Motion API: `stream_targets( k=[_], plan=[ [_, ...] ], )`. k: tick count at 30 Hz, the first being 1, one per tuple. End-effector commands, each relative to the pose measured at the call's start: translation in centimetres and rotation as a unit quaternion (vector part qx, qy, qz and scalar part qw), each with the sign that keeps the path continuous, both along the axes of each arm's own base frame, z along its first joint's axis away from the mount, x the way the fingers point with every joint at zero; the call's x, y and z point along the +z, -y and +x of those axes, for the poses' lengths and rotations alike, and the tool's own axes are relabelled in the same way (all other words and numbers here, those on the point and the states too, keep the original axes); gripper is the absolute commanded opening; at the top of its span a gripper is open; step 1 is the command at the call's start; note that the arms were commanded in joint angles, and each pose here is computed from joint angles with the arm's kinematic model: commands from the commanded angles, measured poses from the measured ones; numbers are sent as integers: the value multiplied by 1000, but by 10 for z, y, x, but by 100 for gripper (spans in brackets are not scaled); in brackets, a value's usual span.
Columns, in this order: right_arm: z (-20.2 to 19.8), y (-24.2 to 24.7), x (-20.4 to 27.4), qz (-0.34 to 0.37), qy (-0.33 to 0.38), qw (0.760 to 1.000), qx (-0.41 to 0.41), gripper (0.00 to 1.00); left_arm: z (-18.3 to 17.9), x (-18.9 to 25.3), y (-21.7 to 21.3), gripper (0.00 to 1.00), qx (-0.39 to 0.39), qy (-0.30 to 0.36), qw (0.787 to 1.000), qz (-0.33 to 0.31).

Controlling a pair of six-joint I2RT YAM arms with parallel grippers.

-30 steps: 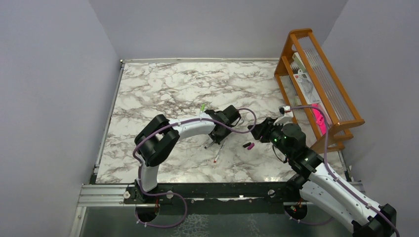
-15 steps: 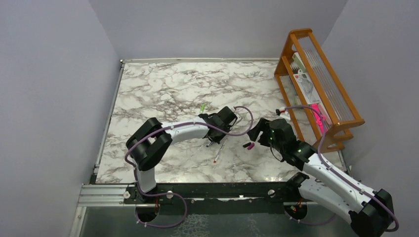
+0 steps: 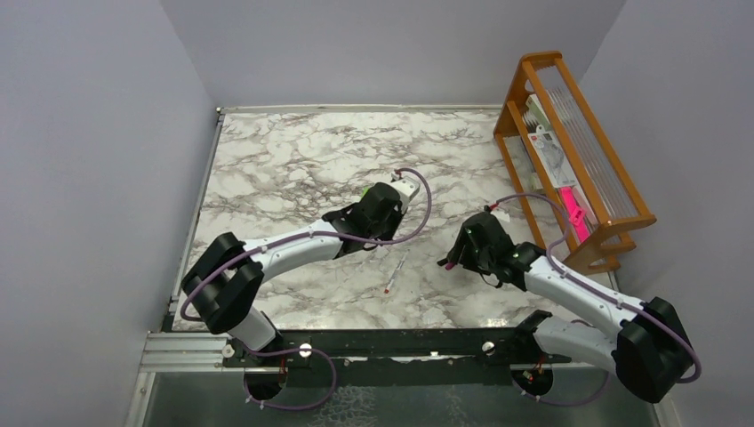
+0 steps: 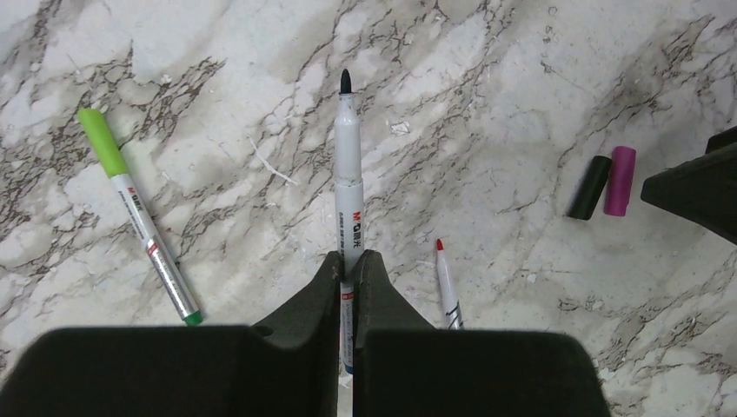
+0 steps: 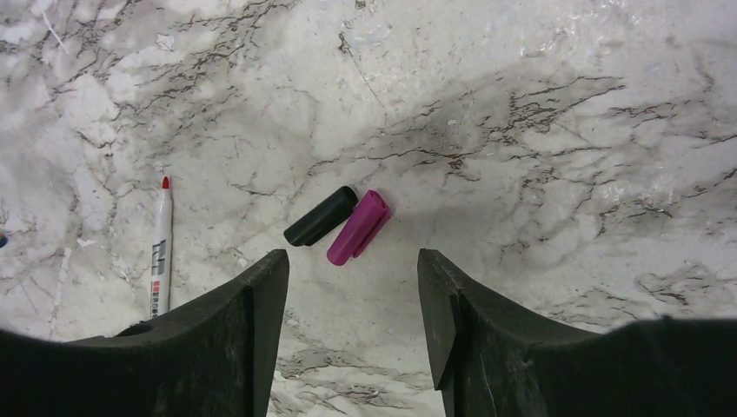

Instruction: Insert the pens into the pen caps

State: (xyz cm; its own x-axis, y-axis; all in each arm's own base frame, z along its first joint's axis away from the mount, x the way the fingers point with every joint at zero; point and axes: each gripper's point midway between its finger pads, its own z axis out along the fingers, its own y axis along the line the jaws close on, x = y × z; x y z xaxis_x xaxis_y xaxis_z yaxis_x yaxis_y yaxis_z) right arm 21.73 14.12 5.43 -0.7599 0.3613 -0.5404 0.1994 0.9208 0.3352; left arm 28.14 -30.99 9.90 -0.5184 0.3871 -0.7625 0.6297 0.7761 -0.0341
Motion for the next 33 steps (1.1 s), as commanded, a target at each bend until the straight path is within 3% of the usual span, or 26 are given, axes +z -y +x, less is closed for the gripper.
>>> stream_targets(
  k=[1, 10, 14, 18, 23, 28, 33],
  plan=[
    [9, -3, 7, -16, -7, 1000, -3, 55, 10, 31, 2, 0, 16, 42, 997, -60],
    [10, -2, -10, -49, -68, 996, -35, 47, 2, 57, -4, 0, -2, 104, 987, -126],
    [12, -4, -4, -37, -62, 996, -58, 40, -7, 74, -3, 0, -32, 132, 978, -156],
    [28, -32, 51, 63, 70, 995, 16, 33, -14, 74, 6, 0, -57, 117, 977, -170],
    [28, -47, 149, 166, 293, 936, 101, 39, -31, 75, 27, 0, -117, 79, 969, -202],
    [25, -58, 170, 156, 316, 922, 158, 59, -62, 83, 52, 0, -217, 39, 944, -244],
    [25, -74, 179, 167, 327, 908, 200, 63, -75, 85, 60, 0, -252, 29, 934, -252]
  ],
)
